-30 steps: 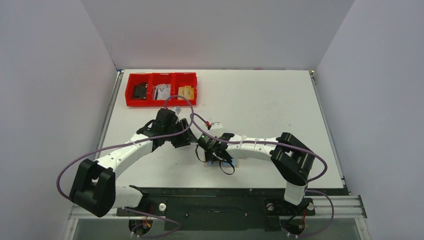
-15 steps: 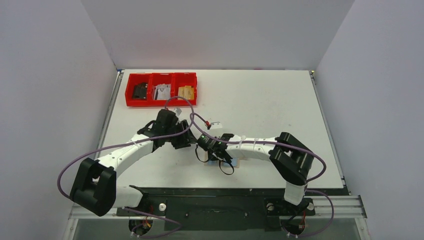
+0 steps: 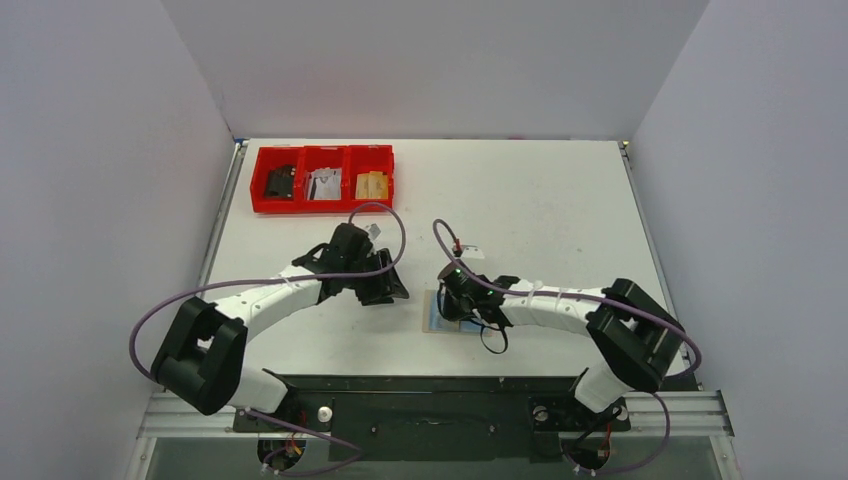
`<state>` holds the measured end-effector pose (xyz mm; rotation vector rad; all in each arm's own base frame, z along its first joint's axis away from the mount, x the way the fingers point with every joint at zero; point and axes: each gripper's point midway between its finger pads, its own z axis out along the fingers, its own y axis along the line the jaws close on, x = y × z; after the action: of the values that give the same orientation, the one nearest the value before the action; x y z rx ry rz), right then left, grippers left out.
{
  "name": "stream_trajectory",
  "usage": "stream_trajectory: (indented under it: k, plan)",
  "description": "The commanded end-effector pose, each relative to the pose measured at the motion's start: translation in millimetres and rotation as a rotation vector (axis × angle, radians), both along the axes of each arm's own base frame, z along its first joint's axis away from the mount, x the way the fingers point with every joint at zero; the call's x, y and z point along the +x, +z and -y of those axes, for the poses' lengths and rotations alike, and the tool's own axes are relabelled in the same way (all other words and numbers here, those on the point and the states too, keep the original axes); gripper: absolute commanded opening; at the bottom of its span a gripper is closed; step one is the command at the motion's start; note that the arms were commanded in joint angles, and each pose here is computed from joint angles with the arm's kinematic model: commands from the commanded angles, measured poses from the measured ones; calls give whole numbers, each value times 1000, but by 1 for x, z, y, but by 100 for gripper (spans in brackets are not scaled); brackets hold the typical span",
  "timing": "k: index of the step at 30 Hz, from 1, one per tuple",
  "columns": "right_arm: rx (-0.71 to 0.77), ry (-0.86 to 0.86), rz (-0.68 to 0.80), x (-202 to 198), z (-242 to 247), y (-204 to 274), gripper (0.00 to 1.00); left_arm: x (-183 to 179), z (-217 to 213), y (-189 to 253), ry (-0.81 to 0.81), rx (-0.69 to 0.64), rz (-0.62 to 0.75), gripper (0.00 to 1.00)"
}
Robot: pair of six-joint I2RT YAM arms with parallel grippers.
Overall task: Take the credit cards out of the card holder
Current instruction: Remove the credit card from the card holder.
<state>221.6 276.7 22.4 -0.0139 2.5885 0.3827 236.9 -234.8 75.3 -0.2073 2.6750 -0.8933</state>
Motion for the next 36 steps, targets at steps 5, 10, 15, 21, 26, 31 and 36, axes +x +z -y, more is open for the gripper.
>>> stream_trajectory:
  k: [5,10,15,21,26,31,36]
  plan:
    - [280,10,27,7,-14,32,0,10,45,22,-69,-112,43,46]
    - [377,12,41,5,-20,43,0,8,66,25,-103,-164,30,46]
    - [433,29,60,4,-22,52,0,8,76,20,-109,-186,9,46]
    - [457,59,58,2,-28,55,0,5,78,13,-114,-184,5,46]
    - [469,70,48,2,-33,54,0,3,78,5,-115,-171,-6,46]
    - [460,66,42,2,-32,53,0,3,79,-6,-105,-145,-15,46]
    - [422,50,37,1,-25,48,12,2,85,-10,-100,-144,-19,47]
